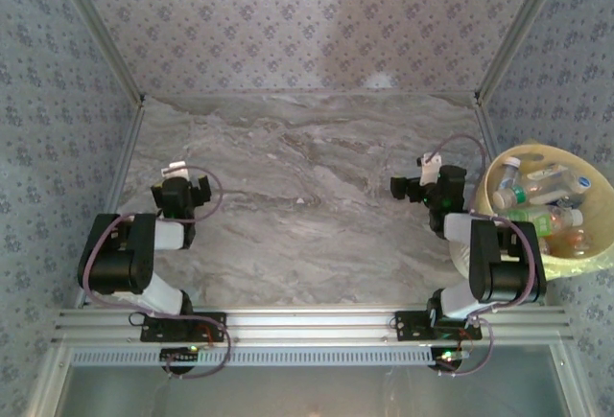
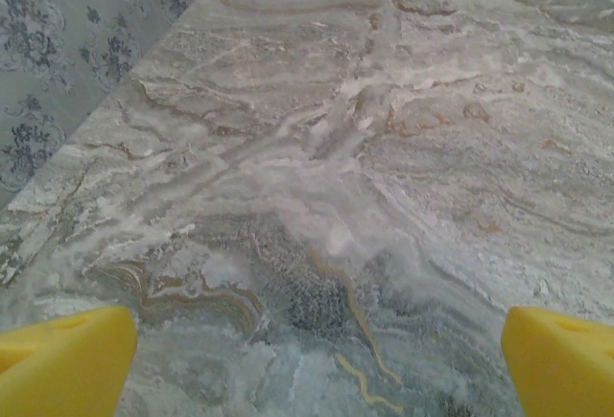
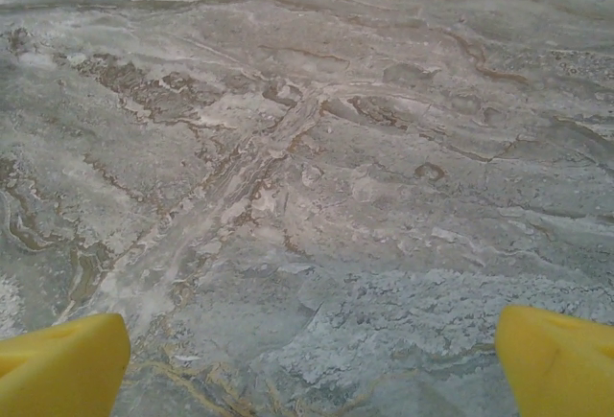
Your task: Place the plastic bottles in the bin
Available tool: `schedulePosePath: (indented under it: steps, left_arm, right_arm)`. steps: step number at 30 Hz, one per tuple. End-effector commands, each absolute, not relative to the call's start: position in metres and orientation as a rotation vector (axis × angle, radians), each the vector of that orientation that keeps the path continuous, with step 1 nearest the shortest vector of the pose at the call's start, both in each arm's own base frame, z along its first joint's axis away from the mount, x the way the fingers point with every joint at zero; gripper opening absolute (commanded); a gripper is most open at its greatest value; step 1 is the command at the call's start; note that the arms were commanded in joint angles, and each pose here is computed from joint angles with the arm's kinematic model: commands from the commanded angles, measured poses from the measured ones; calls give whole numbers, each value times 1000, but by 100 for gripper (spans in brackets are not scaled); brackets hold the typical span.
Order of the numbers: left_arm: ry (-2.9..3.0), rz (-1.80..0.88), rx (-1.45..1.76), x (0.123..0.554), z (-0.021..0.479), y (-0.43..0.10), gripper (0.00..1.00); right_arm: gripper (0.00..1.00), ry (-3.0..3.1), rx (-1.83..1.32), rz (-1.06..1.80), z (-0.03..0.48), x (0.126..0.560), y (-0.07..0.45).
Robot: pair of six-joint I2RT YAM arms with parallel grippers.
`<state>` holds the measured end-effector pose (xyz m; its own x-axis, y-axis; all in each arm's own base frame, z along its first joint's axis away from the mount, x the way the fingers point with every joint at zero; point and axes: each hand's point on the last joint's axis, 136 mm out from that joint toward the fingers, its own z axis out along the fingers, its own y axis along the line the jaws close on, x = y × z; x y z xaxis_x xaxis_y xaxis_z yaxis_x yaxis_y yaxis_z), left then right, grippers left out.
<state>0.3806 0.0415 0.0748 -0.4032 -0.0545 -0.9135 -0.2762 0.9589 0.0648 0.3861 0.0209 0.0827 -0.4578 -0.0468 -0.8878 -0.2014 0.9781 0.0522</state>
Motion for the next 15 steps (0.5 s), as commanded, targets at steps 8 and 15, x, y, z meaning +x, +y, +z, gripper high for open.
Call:
schedulePosePath:
  steps: [8, 15]
  left_arm:
    - [1907, 235, -263, 388, 94, 44, 98]
    - [1908, 236, -263, 388, 95, 44, 98]
  right_arm:
    - [100, 1942, -113, 157, 87, 386, 4]
    - [100, 1921, -60, 165, 87, 388, 5]
